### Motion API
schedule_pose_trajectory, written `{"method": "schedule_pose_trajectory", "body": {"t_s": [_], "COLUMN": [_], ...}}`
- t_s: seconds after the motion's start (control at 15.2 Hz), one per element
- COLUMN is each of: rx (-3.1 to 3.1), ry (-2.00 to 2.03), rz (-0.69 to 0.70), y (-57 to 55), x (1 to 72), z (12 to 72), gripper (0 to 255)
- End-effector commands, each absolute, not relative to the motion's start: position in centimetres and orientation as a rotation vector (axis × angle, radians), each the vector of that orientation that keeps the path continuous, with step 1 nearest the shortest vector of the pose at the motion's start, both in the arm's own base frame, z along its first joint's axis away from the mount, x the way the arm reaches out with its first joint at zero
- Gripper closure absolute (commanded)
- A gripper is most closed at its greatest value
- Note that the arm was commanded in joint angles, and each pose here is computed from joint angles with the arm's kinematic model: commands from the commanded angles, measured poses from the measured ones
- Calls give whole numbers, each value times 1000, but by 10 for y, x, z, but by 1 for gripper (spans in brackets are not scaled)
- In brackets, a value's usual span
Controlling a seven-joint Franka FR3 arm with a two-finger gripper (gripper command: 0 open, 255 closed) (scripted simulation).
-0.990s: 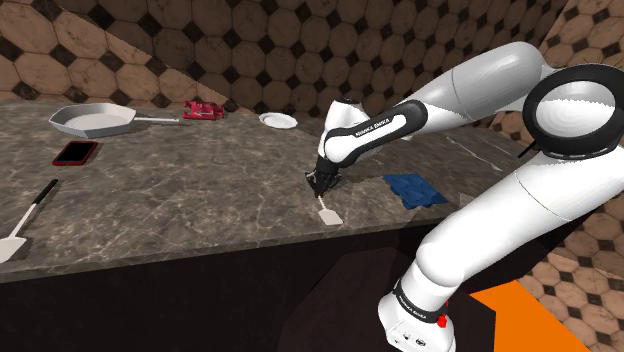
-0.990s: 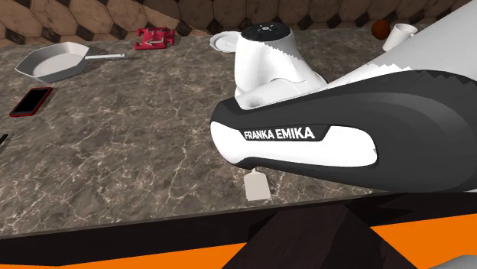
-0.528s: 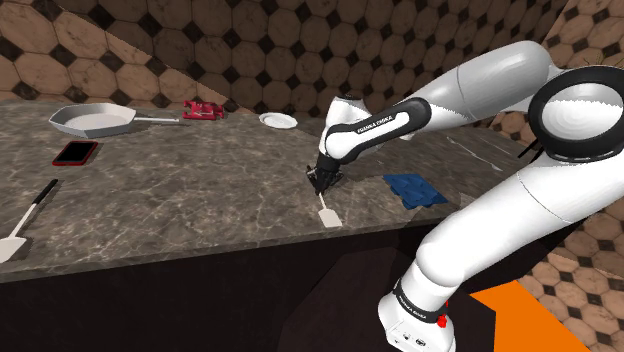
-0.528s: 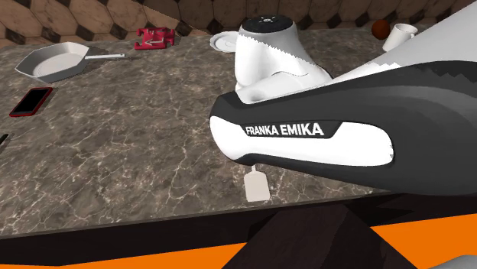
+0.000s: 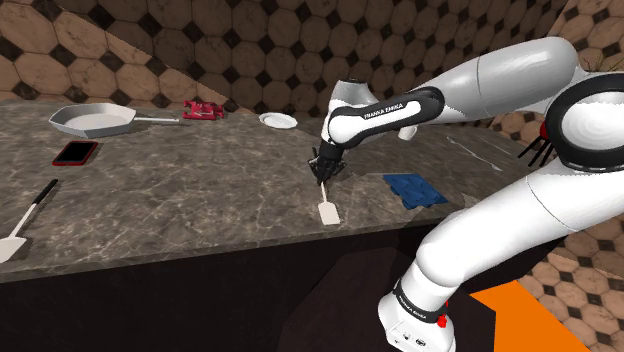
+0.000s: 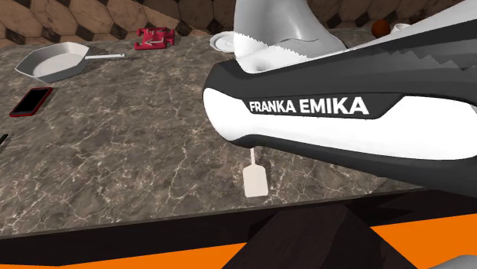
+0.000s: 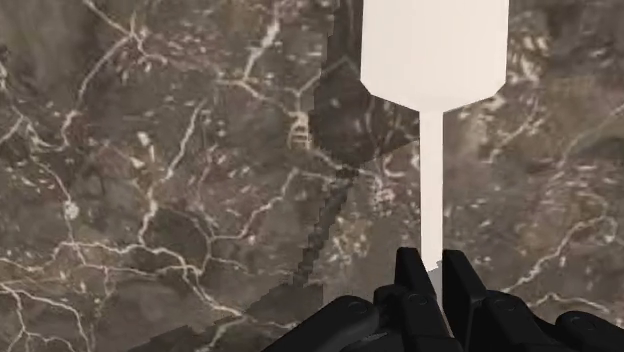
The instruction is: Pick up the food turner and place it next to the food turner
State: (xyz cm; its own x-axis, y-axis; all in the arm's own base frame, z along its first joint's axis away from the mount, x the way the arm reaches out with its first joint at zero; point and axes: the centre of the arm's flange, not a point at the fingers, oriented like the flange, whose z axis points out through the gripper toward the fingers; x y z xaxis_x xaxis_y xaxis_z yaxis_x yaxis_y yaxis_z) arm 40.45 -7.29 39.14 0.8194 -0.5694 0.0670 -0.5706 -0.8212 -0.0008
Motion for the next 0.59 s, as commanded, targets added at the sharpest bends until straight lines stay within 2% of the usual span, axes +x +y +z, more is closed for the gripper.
{"method": "schedule_pose_trajectory", "body": {"t_s": [0.0, 0.26, 0.53], "rx": [2978, 2978, 2978], "ry": [-933, -933, -933], "rz": [99, 99, 99], "y": [-73, -73, -25], "x": [403, 403, 425], "z": [402, 422, 423], "gripper": [255, 255, 255]}}
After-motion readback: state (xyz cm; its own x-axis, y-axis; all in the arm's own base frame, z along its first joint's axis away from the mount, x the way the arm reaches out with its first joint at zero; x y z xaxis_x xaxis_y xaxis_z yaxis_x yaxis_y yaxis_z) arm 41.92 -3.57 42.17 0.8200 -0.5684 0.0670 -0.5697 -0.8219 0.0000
